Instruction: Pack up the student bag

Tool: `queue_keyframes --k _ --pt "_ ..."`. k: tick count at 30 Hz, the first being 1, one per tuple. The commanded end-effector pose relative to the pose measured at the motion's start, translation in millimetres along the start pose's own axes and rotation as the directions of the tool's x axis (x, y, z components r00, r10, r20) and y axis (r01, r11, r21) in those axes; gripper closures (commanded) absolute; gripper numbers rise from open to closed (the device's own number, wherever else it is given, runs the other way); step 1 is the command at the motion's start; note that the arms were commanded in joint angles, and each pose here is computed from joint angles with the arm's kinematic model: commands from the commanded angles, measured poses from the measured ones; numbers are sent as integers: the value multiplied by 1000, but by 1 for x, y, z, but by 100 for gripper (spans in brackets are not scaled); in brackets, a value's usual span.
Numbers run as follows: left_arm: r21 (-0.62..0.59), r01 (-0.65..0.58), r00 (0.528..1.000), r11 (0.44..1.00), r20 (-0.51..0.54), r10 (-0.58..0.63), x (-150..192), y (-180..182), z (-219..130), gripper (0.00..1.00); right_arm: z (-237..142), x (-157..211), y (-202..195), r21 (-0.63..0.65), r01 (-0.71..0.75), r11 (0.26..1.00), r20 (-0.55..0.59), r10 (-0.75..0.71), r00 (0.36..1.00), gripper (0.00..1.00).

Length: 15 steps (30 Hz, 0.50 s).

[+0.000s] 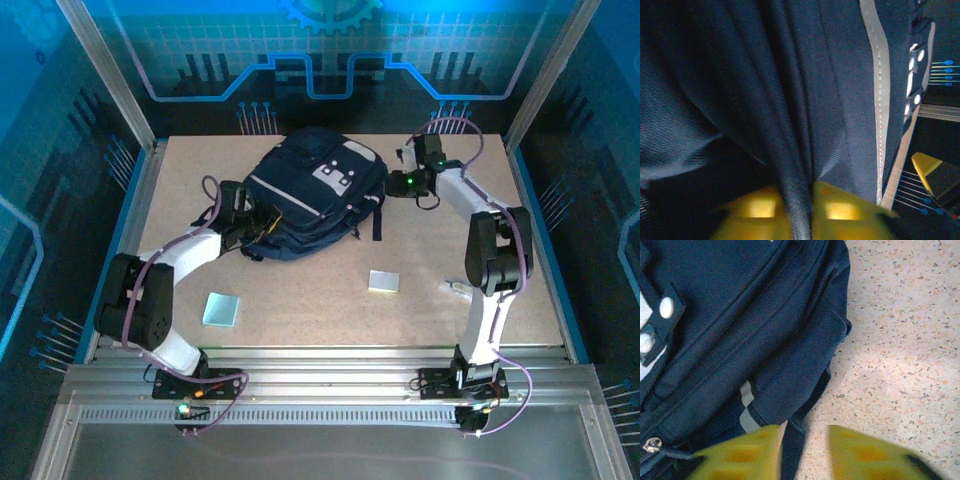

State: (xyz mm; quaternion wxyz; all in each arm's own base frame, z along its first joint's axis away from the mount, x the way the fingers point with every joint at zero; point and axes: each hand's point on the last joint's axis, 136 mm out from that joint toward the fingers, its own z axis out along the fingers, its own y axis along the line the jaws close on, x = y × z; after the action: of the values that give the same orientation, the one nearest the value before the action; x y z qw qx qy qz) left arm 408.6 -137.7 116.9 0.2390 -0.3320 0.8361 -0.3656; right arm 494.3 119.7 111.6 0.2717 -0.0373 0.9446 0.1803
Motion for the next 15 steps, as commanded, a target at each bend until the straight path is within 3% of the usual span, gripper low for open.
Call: queue_keyframes --k 1,3,9,15 --pt "61 -47 998 997 33 45 -6 -25 -26 46 -33 0 67 -237 8 971 40 1 999 38" --pt "62 -68 997 996 47 65 -7 -29 -34 36 -37 6 86 -274 27 961 40 -17 999 31" --pt "-7 -171 979 985 115 171 -22 -20 -55 35 -28 28 135 -335 32 942 -5 -35 999 26" --pt "-39 -137 981 990 136 141 -36 13 -52 57 -9 40 164 -386 30 922 -22 -42 999 26"
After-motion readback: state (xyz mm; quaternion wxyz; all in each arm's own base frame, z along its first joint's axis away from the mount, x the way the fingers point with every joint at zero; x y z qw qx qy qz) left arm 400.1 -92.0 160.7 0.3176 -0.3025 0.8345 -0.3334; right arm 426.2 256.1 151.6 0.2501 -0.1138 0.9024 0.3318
